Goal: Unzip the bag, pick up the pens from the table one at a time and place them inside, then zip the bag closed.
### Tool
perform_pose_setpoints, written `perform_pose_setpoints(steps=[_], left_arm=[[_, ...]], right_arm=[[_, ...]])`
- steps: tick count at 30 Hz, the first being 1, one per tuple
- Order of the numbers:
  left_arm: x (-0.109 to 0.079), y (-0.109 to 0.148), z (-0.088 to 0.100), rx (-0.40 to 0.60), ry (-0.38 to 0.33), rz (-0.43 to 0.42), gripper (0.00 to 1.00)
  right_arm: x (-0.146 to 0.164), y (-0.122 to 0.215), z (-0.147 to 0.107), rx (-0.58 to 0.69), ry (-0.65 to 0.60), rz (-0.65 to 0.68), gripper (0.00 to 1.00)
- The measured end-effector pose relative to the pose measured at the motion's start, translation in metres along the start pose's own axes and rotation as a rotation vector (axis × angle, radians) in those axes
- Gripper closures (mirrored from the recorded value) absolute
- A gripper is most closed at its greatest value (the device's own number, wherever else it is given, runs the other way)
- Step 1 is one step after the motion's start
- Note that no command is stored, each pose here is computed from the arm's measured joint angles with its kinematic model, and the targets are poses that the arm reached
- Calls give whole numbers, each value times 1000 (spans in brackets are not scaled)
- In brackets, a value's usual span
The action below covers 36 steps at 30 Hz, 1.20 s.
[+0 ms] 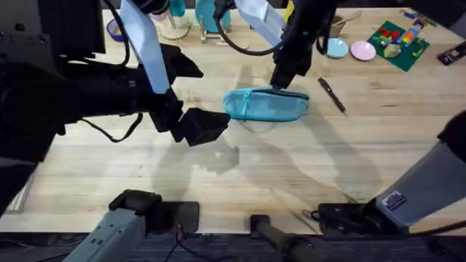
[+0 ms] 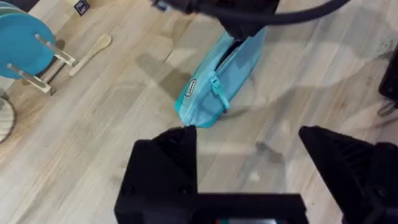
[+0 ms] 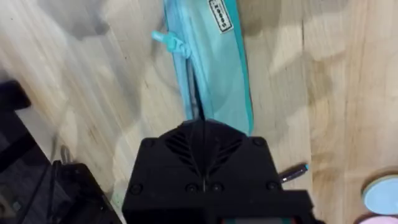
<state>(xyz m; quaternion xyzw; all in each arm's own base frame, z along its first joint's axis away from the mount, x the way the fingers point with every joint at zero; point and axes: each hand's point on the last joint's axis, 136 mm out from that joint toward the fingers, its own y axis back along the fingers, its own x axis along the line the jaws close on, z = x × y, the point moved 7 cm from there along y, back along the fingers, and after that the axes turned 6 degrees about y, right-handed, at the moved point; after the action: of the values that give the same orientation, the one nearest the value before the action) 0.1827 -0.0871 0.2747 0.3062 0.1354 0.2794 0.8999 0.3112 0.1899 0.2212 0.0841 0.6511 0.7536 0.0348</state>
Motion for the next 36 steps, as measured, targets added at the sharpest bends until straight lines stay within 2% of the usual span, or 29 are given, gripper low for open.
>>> perform_pose_setpoints(steps=[22,29,30,32,34,36], left_arm=[[0,0,0,0,1,0,8],[0,0,0,0,0,0,8],[0,0,0,0,0,0,8],[0,0,0,0,0,0,8],[0,0,0,0,0,0,8],[0,0,0,0,0,0,8]], right_arm=[[-13,-58,6,92,-18,114,969],[-13,-62,6,98,-16,120,970],[-13,-62,6,98,-18,120,951],[-13,-62,6,98,-21,121,824],[-13,-62,6,98,-23,121,633],[-13,-62,7,98,-19,120,365]])
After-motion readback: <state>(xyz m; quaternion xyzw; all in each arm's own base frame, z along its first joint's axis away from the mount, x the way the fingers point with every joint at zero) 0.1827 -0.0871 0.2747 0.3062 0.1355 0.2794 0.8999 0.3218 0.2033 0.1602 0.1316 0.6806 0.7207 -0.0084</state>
